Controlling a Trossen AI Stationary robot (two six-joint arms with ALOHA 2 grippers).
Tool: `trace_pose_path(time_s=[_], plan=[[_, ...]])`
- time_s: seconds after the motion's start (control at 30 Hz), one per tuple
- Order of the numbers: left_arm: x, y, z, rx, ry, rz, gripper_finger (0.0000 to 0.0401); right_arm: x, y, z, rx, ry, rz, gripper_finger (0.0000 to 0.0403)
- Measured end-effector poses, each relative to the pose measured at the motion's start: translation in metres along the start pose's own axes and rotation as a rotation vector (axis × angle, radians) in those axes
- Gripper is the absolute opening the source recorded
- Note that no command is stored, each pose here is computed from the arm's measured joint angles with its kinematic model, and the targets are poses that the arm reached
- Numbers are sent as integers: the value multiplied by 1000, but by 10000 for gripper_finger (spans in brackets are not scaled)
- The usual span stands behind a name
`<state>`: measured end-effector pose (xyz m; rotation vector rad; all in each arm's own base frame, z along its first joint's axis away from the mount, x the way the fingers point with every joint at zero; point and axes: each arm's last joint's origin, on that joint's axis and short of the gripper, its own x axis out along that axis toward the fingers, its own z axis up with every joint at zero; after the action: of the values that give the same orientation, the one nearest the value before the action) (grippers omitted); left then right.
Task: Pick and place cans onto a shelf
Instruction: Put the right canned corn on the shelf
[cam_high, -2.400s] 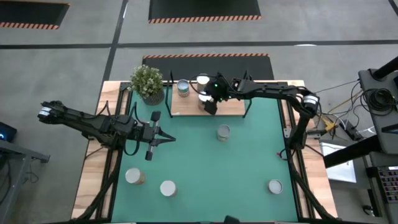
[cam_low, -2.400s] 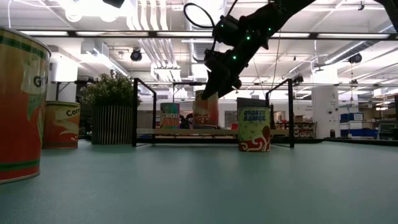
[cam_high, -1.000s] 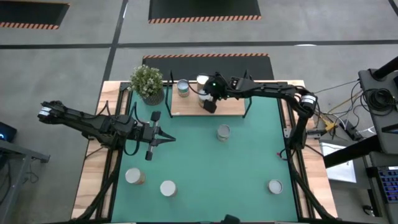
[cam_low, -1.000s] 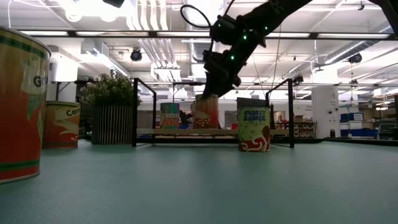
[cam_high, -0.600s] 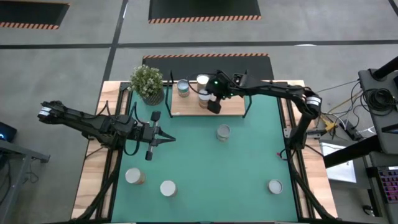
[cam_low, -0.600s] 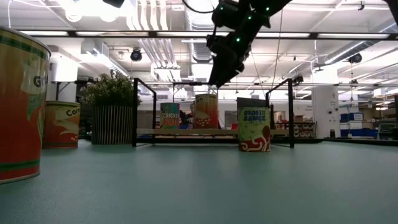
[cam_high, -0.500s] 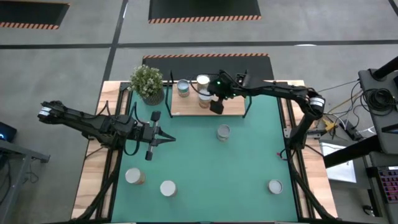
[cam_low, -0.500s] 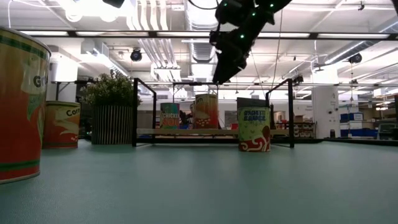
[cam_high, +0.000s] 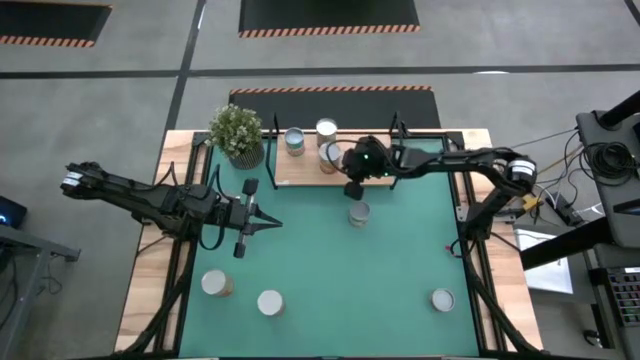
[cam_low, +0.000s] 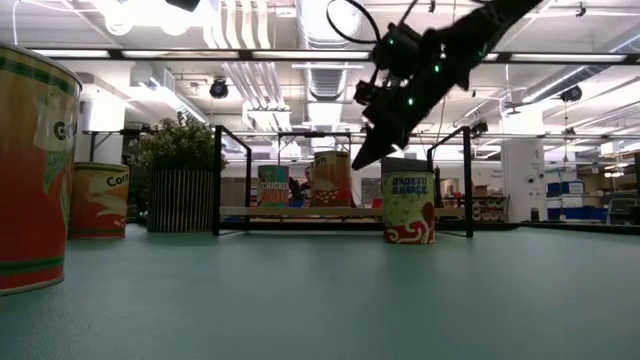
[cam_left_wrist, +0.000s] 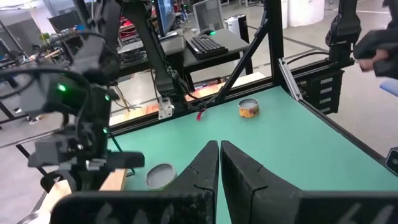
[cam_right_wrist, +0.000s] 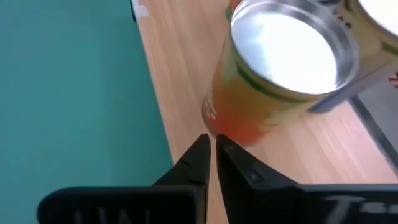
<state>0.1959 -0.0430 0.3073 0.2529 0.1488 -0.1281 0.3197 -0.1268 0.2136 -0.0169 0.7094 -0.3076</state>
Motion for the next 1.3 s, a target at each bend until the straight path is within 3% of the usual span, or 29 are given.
trace_pose_path(time_s=[0.13,0.4,0.9,1.3], plan=[[0,0,0,2,1,0,0,13,0,-6,3,-37,-12,10],[1,0,-1,3,5,-1,0,31,-3,6,-21,-80,-53,9],[2,-1,-2,4,13,-3,0,31,-3,16,-3,-87,-71,9],[2,-1,-2,5,18,-4,0,13,56,32,-42,-164,5,9]])
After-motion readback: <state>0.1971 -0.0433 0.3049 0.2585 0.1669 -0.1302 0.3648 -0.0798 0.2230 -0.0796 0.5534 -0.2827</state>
